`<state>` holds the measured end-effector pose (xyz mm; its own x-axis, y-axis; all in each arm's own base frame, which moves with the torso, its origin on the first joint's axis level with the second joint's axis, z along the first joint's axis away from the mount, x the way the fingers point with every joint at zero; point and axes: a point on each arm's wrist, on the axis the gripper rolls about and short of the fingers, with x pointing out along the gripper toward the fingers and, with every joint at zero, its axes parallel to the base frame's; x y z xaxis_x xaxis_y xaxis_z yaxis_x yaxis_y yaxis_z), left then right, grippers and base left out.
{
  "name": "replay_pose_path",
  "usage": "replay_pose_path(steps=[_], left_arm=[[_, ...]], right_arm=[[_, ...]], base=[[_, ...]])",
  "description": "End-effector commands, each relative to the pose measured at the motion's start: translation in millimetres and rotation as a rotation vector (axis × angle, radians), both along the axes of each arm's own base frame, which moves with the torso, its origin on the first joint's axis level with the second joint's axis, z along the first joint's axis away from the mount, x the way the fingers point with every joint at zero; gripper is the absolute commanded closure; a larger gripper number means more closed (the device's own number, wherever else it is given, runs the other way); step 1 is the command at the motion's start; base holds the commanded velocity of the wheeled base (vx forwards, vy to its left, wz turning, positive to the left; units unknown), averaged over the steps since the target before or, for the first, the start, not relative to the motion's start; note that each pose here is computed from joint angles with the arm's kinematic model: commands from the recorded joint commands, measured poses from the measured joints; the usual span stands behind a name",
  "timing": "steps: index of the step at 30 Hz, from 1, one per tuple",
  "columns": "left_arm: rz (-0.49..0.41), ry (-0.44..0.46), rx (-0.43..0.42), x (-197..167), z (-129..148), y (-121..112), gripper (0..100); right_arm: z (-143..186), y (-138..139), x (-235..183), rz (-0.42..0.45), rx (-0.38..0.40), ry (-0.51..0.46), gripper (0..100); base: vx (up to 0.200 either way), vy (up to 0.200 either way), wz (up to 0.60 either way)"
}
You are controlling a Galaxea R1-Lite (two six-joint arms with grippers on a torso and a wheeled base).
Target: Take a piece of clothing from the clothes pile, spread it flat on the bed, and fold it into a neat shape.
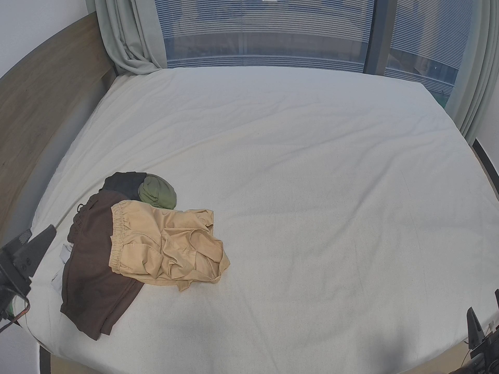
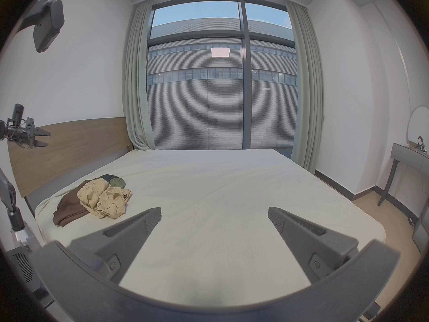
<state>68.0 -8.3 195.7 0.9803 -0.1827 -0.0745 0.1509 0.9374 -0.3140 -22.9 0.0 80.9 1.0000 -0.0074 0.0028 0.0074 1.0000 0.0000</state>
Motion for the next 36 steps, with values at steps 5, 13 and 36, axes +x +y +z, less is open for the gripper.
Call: replay_pose_path(steps=[5,13,36], left_arm=[[0.015,0.15,-0.001,51,-6,1,0],[0.029,0.259,-0.049,76,-18,22,0],[-0.138,0.481,-0.182,131,-57,43,0]], right_arm=[[-5,0,1,0.001,0.0,0.007,0],[-5,0,1,0.001,0.0,0.007,0],[-5,0,1,0.001,-0.002,0.007,0]], base=[[0.0,0.0,0.0],[0.0,0.0,0.0],[0.0,0.0,0.0]])
